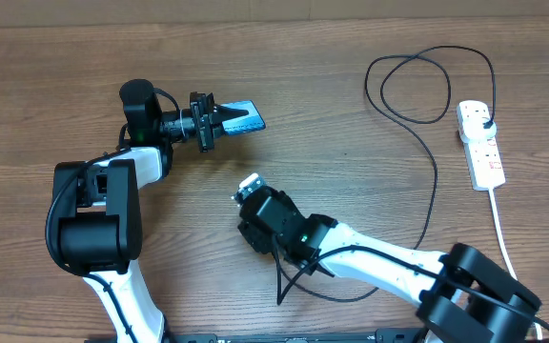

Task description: Plug charger to phone and switch on socket

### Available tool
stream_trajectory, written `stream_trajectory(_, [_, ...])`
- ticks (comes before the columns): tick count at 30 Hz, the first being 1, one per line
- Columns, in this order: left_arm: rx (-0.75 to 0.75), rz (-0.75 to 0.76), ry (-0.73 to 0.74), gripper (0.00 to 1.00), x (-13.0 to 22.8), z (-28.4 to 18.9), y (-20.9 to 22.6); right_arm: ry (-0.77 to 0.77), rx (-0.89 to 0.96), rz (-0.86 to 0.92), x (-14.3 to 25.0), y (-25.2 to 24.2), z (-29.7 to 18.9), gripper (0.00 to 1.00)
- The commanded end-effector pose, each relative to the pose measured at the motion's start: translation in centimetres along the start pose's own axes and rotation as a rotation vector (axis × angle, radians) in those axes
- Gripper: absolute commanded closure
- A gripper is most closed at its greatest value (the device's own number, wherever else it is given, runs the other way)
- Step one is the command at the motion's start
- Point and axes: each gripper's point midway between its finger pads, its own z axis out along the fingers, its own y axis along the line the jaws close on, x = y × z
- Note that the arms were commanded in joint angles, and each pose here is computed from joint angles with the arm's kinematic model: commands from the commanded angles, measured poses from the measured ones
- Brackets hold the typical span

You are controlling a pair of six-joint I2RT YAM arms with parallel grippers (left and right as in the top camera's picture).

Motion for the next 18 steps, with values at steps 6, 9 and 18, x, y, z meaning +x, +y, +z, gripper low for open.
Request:
stream_trajectory(6, [-0.019,0.025,0.043,0.95,0.8,0.0,-0.4,-0.007,0.055,-0.022,-0.2,-0.2,2.0,0.36])
stream_trajectory(9, [-0.026,0.025,0.055,0.96,1.0,0.0,-0.3,-0.011,0.055,-0.022,-0.2,-0.1,2.6,0.39])
stream_trajectory(18, [-0.028,0.025,0.059,0.95,1.0,0.0,-0.3,-0.041,0.086,-0.024,-0.3,-0.4,4.2,0.49])
